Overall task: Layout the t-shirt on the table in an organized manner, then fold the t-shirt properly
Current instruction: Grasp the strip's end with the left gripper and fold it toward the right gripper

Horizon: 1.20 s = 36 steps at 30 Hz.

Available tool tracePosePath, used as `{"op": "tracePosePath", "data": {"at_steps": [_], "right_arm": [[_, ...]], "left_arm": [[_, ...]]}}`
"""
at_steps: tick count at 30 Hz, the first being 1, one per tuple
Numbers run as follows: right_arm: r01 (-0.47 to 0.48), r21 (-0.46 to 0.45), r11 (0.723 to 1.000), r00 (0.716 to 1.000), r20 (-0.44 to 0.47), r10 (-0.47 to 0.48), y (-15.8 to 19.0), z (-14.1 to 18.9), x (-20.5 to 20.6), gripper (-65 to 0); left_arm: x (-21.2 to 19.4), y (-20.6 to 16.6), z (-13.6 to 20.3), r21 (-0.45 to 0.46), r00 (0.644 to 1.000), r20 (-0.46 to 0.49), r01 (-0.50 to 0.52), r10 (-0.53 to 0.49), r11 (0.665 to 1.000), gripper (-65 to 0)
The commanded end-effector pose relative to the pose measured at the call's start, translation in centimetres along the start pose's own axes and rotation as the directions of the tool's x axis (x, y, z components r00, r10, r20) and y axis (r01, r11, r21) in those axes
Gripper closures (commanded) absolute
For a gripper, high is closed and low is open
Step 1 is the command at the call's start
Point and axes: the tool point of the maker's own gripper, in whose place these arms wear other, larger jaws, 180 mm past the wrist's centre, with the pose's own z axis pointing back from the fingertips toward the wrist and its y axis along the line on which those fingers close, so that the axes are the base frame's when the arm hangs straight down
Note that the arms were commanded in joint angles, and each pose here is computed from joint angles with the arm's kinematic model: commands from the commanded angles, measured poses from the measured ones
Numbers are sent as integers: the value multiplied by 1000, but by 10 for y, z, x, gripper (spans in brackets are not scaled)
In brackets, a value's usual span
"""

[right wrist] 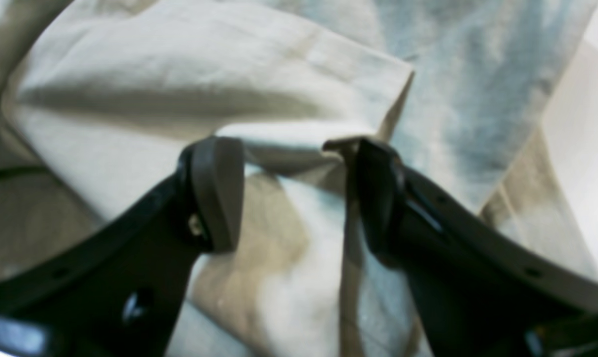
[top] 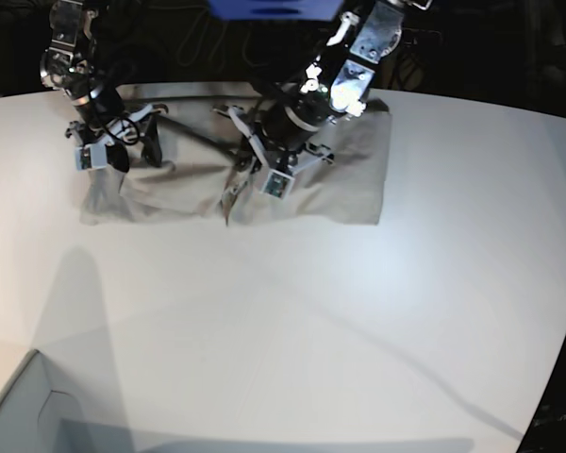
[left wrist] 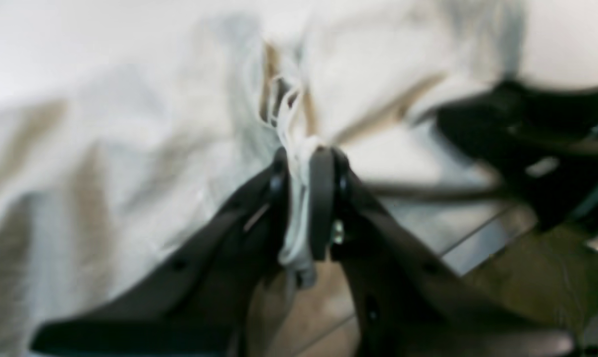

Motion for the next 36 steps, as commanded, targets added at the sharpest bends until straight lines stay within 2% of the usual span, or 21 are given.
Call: {"op": "tracePosePath", "data": {"at_steps": [1,7,9,11,17,21,30,33,36], "right_arm": [[-20,11,1000,999,-42,20,1,3,-7,-366],[-20,11,1000,999,-42,21,1,3,-7,-366],[-21,11,1000,999,-41,21,1,3,-7,-366],[-21,11,1000,999,-41,21,1,3,-7,-366],[-24,10,1000,999,-40,24,-1,3,-6,-366],[-24,10,1000,999,-40,24,-1,3,-6,-366],[-23,11,1000,999,-36,23,0,1,-4,-366],[-25,10,1000,999,-35,26,-1,2,-4,-366],[-29,10,1000,999,-30,29,-1,1,-1,-366]], "left_arm": [[15,-1,-4,-7,999,43,4,-4,1000,0],[8,3,-11,-9,1000,14,5,-4,1000,-1],[8,1,-11,-16,1000,11,5,-5,1000,-23],[4,-10,-12,-41,1000,3,24,-23,999,-73],[0,-28,-13,-77,998,-7,57,-57,995,-309],[10,-32,-10,-90,998,23,60,-59,994,-378],[52,-47,24,-111,985,162,82,-64,990,-395],[45,-35,32,-85,985,156,92,-78,992,-395],[25,-17,33,-61,989,101,118,-111,991,-395]]}}
